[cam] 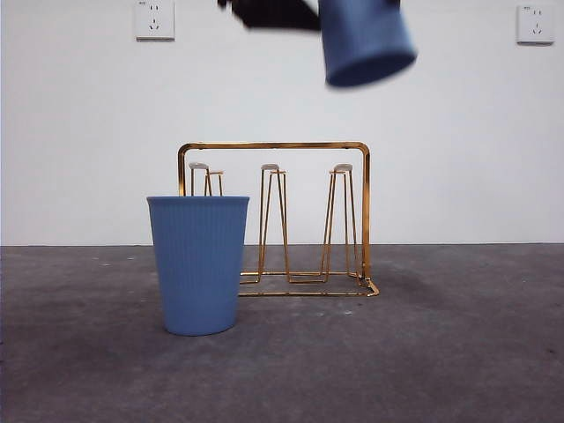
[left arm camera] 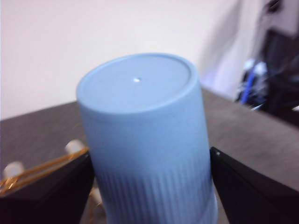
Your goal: Pick up cup 1,put cup 1 in the cup rack,pick up cup 2,put cup 2 in the cup rack
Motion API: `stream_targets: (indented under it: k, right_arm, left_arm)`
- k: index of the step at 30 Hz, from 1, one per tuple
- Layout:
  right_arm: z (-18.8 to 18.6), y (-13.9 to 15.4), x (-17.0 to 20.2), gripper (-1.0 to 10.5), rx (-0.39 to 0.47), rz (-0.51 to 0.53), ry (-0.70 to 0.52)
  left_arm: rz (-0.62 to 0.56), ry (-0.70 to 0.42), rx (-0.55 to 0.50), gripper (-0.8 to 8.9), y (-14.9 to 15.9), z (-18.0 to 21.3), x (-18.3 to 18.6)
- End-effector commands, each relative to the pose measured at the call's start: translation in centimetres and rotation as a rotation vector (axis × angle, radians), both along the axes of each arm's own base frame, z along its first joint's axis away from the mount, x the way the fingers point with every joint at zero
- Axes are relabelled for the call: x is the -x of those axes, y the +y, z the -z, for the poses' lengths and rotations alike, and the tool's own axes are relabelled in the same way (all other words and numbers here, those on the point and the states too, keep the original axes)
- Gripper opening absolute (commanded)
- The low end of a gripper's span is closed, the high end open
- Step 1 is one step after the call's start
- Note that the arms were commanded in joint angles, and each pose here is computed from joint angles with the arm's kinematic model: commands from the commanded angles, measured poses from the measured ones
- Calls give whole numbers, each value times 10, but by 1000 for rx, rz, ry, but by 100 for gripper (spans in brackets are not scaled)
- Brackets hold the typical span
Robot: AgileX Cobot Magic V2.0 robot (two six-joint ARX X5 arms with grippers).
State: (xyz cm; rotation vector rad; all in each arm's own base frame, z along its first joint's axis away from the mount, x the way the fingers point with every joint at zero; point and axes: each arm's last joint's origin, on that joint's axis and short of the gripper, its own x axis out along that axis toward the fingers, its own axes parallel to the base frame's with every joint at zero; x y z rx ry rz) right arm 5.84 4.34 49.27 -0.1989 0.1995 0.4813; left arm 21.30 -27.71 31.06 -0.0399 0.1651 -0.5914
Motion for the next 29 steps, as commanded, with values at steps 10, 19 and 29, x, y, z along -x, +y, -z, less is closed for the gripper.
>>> stream_targets:
  k: [10, 19, 29]
  right_arm:
    - [3, 0, 0, 164, 18, 0, 13]
    - [4, 0, 0, 164, 26, -1, 22]
    - [4, 1, 0, 163, 43, -17, 14]
  left_arm:
    - [-123, -6, -53, -8, -22, 26, -27]
    - [-228, 2, -91, -8, -38, 37, -43]
    - [-295, 56, -86, -8, -40, 60, -55]
